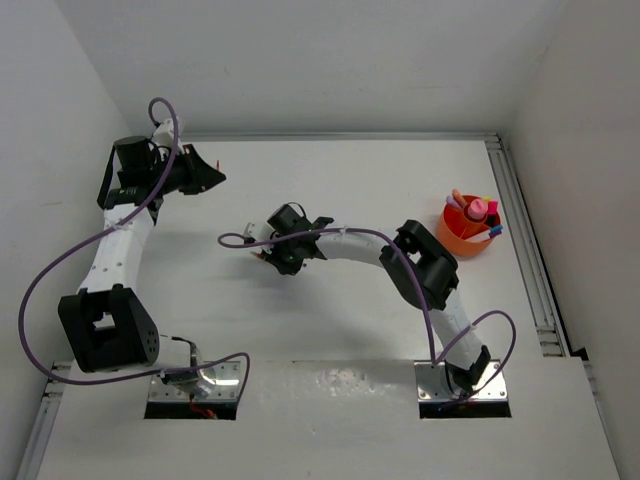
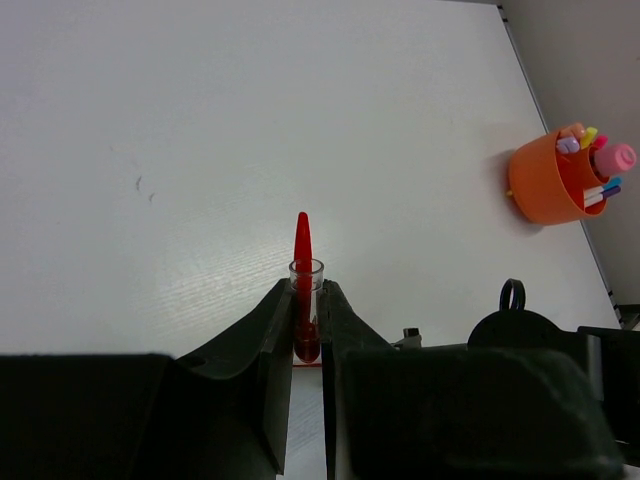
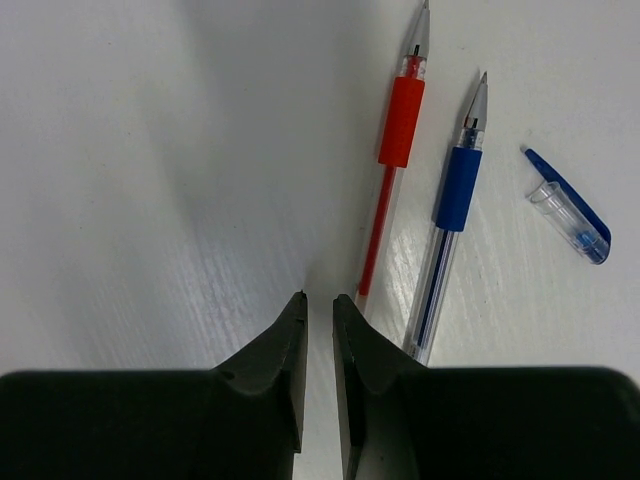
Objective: Sort the stationery into containers
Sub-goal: Move the pen to the center of the board.
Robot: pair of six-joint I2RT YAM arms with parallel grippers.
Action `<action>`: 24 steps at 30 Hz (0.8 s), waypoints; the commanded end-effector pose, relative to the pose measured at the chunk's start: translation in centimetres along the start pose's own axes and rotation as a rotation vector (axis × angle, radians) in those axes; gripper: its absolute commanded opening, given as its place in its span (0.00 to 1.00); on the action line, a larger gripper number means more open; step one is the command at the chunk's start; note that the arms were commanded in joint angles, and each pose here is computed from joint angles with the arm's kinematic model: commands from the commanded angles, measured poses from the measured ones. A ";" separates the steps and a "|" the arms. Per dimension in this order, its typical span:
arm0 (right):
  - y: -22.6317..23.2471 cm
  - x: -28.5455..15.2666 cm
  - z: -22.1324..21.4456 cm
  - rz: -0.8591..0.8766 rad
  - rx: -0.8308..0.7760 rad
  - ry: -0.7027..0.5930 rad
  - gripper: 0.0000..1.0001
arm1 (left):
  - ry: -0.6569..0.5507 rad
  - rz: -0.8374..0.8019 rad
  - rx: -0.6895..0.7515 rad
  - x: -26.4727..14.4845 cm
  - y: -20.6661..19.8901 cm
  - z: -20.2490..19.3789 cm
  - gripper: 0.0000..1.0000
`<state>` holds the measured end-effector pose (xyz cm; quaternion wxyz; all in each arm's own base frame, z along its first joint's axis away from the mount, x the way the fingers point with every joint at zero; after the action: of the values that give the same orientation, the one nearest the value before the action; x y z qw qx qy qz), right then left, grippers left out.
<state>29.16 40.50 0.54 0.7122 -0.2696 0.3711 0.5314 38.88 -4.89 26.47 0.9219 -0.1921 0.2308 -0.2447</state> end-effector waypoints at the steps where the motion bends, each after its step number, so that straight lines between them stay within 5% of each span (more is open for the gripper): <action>1: -0.1 -0.8 2.5 -0.018 -0.037 -0.073 0.16 | -0.010 -0.011 0.014 -0.1 0.2 0.4 0.00; 15: -0.1 0.3 -0.7 -0.003 -0.021 0.028 0.14 | -0.010 -0.014 0.011 0.1 0.2 0.5 0.00; 24: 1.4 -3.2 2.5 0.029 -0.007 -0.080 0.21 | -0.007 -0.021 0.013 0.0 0.1 0.4 0.00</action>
<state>28.29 39.63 0.09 0.7041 -0.2702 0.3846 0.5323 39.01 -4.94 25.80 0.9180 -0.1974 0.2409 -0.2456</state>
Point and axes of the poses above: each gripper's point midway between its finger pads, its own x axis out along the fingers, its own y axis along the line the jaws close on, z = x × y, the point moved 1 cm from there along -x, back along the fingers, and after that the axes turned 1 degree about x, right-handed, at the moved point
